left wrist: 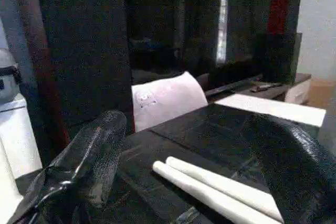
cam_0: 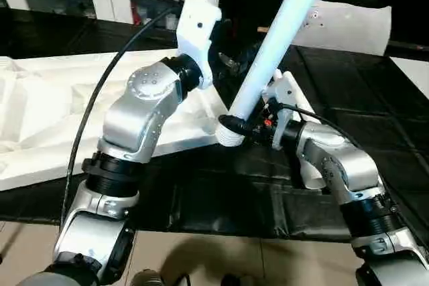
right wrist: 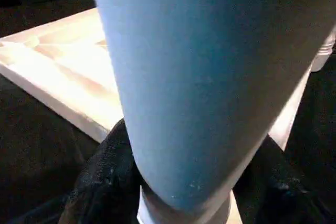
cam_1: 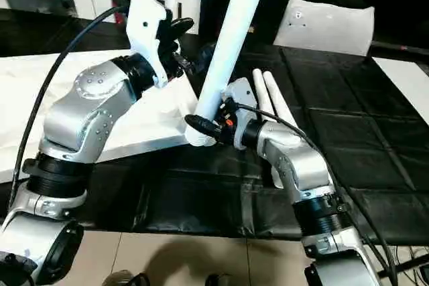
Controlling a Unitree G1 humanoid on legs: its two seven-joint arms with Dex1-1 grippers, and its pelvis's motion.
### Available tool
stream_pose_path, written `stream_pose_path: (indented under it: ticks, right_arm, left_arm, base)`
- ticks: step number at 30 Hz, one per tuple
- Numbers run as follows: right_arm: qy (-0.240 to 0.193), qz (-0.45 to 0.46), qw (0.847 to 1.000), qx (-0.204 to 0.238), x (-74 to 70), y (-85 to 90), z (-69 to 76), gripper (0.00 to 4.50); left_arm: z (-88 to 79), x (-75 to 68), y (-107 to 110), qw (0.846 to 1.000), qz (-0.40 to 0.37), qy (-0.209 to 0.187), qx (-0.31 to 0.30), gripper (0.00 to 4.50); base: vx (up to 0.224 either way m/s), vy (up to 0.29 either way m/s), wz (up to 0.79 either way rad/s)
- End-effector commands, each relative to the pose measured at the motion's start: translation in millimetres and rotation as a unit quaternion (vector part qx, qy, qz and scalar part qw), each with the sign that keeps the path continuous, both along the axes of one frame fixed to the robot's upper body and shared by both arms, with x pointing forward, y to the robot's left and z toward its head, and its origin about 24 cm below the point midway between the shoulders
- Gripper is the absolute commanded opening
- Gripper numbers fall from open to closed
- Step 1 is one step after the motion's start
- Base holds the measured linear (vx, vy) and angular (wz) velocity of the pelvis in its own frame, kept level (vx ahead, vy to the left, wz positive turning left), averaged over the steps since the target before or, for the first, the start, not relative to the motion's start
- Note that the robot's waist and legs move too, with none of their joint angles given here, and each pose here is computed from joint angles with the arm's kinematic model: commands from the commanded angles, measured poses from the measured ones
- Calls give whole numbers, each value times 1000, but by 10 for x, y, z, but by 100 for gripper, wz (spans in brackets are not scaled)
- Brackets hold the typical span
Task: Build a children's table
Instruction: Insert table leg to table base
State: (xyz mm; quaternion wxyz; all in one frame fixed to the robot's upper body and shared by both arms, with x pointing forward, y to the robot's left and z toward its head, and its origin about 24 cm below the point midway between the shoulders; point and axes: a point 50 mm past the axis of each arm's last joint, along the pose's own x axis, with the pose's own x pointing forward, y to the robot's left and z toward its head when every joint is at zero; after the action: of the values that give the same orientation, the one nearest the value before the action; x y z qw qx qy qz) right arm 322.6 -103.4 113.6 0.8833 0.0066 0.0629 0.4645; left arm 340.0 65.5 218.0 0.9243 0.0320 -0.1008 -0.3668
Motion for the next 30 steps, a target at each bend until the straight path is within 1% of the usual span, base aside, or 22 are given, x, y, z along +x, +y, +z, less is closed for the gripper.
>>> stream_pose_path:
  ticks: [1, 2, 3, 6, 8, 9, 10, 11, 14, 16, 17, 18, 19, 20, 21, 22, 24, 25, 27, 29, 30]
  right_arm:
    - [-17, -14, 999, 24, 53, -35, 131, 191]
    - [-17, -14, 999, 24, 53, -35, 131, 191]
    - [-17, -21, 998, 59, 49, -65, 191, 191]
    - [-14, -35, 996, 86, 42, -124, 221, 191]
    - [-13, -51, 995, 83, 39, -180, 192, 191]
    - [-13, -61, 995, 79, 38, -211, 171, 191]
    - [-13, -61, 995, 79, 38, -211, 171, 191]
    - [-13, -89, 994, 65, 39, -286, 119, 191]
    - [-15, -115, 992, 46, 36, -352, 64, 191]
    - [-14, -123, 991, 41, 33, -372, 46, 191]
    - [-11, -138, 990, 39, 21, -404, 22, 191]
    - [-11, -144, 989, 39, 15, -420, 16, 191]
    - [-11, -145, 989, 40, 12, -423, 15, 191]
    - [-10, -150, 988, 40, -1, -439, 9, 191]
    - [-10, -151, 988, 40, -4, -442, 8, 191]
    - [-11, -152, 987, 39, -17, -444, 4, 191]
    - [-11, -153, 987, 39, -22, -443, 2, 191]
    - [-10, -152, 988, 37, -33, -436, -4, 191]
    - [-10, -152, 988, 36, -38, -431, -7, 191]
    - [-11, -152, 988, 35, -42, -429, -9, 191]
    - [-11, -152, 988, 34, -43, -428, -9, 191]
  left_arm:
    - [22, 33, 2, 1000, 4, 3, -15, 414]
    - [22, 33, 2, 1000, 4, 3, -15, 431]
    - [-45, 129, 196, 999, 34, 15, -23, 441]
    - [-131, 222, 436, 997, 68, 31, -32, 449]
    - [-202, 272, 575, 995, 81, 53, -39, 450]
    - [-249, 291, 638, 994, 86, 59, -29, 450]
    - [-249, 291, 638, 994, 86, 59, -29, 450]
    - [-415, 307, 741, 993, 83, 78, 30, 450]
    - [-601, 279, 774, 989, 52, 106, 88, 450]
    - [-664, 264, 778, 987, 39, 114, 110, 450]
    - [-797, 229, 776, 979, 11, 126, 158, 450]
    - [-874, 202, 768, 974, -8, 141, 178, 450]
    - [-889, 195, 764, 972, -15, 143, 183, 450]
    - [-981, 152, 737, 964, -51, 163, 205, 450]
    - [-1003, 142, 730, 961, -61, 170, 208, 450]
    - [-1057, 120, 712, 954, -87, 185, 218, 450]
    - [-1076, 114, 707, 952, -95, 189, 223, 450]
    - [-1134, 91, 701, 944, -118, 207, 230, 450]
    - [-1177, 90, 710, 938, -124, 217, 239, 414]
    - [-1210, 101, 726, 934, -122, 214, 258, 414]
    - [-1219, 105, 732, 932, -123, 211, 267, 407]
  base:
    - [0, 0, 0]
    - [0, 0, 0]
    - [0, 0, 0]
    - [0, 0, 0]
    - [0, 0, 0]
    - [0, 0, 0]
    - [0, 0, 0]
    - [0, 0, 0]
    - [0, 0, 0]
    - [0, 0, 0]
    - [0, 0, 0]
    - [0, 0, 0]
    - [0, 0, 0]
    - [0, 0, 0]
    - [0, 0, 0]
    - [0, 0, 0]
    - [0, 0, 0]
    - [0, 0, 0]
    - [0, 0, 0]
    - [0, 0, 0]
    - [0, 0, 0]
